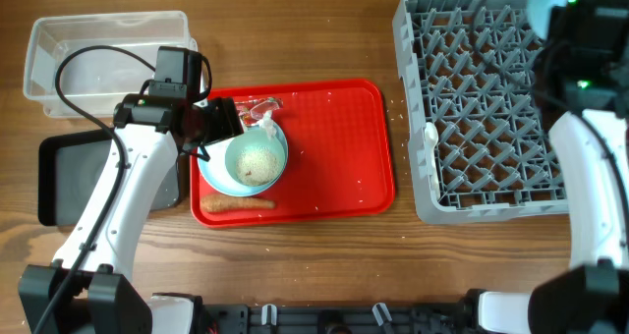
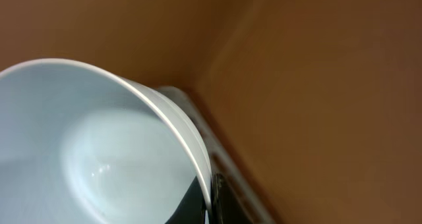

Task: Sort waste into correct bins and load items into the dishwasher rack
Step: 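Carry the light-blue bowl to the rack's top right and release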

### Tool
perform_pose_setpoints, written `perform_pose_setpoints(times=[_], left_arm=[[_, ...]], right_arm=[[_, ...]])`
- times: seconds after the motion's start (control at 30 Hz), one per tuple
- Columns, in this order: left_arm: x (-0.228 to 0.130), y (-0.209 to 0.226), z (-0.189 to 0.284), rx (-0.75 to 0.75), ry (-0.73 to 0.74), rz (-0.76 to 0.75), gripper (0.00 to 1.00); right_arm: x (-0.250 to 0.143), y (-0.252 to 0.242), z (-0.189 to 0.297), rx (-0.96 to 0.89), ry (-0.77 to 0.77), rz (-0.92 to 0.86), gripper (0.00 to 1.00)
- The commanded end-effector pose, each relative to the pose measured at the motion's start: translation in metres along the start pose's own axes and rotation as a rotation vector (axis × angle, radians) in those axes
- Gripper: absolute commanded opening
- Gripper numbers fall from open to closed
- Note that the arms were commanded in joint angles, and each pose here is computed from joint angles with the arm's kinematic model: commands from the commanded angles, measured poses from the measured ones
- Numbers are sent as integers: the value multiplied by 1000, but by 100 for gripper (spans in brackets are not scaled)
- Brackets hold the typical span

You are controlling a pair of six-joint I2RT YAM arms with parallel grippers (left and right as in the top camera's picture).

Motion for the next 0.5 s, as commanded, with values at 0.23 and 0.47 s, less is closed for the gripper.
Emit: perform_pose_setpoints(times=[0.23,0.47], left_arm=[[4,3,8,15,-24,-7,76],[1,3,8,13,-13,-4,75]], right_arm=[[-63,-50,-122,-394,48,239,4],[-104,-46,-154,-395,102,304,4]])
Point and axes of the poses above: each gripper's point midway between its finger pads, its own z axis back along the fingers, its own y axis along the line the jaws close on, x = y × z, the point moved 5 cm from there along z, back along the fingers, and after that the axes turned 15 degrees about -z, right-handed, at the moved point
